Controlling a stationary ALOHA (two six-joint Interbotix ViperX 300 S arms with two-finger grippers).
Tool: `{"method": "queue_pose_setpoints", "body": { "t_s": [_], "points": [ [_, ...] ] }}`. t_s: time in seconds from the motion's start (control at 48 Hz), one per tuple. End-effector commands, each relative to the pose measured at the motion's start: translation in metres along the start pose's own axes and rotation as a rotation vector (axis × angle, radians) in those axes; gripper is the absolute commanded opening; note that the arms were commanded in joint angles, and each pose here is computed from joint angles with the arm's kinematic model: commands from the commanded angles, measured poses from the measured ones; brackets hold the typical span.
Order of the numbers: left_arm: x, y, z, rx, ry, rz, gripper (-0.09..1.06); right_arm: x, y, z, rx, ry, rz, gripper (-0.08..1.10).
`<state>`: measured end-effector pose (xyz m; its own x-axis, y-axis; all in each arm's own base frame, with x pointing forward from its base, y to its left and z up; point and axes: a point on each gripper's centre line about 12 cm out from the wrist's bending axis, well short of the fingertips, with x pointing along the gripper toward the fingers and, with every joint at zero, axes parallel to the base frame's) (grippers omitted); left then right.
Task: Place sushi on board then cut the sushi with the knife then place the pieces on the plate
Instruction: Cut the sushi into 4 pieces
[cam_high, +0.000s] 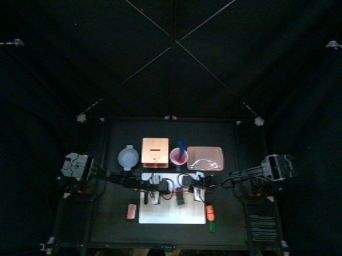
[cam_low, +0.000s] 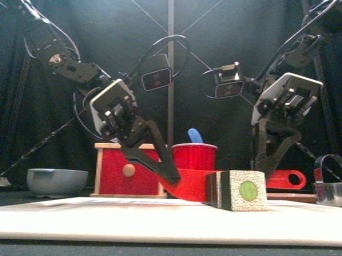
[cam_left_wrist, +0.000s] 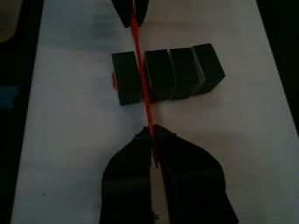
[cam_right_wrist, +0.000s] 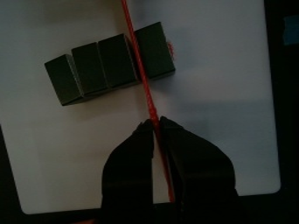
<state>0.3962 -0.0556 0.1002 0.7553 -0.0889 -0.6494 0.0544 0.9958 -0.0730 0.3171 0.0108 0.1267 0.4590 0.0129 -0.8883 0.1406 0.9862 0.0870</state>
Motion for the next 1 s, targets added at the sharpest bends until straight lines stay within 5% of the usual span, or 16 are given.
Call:
{"method": "queue_pose_setpoints", "body": {
  "t_s": [0.021, 0.188, 0.542, 0.875, 1.0],
  "points": [
    [-0.001, -0.002, 0.004, 0.013, 0.003, -0.005, 0.36, -0.004, -0.006, 0.002, 0.012, -0.004, -0.012, 0.37],
    [-0.001, 0.012, 0.006, 0.008, 0.009, 0.019, 0.36, -0.005, -0.017, 0.006, 0.024, -0.012, -0.033, 0.37],
    [-0.002, 0.028, 0.015, 0.053, 0.008, 0.041, 0.36, -0.008, -0.025, 0.010, 0.029, -0.018, -0.050, 0.37],
    [-0.030, 0.021, 0.043, 0.083, -0.038, 0.030, 0.36, -0.046, -0.019, 0.030, 0.027, -0.071, -0.042, 0.37],
    [-0.037, 0.003, 0.048, 0.106, -0.056, -0.006, 0.36, -0.054, -0.009, 0.030, 0.031, -0.093, -0.011, 0.37]
  ]
}}
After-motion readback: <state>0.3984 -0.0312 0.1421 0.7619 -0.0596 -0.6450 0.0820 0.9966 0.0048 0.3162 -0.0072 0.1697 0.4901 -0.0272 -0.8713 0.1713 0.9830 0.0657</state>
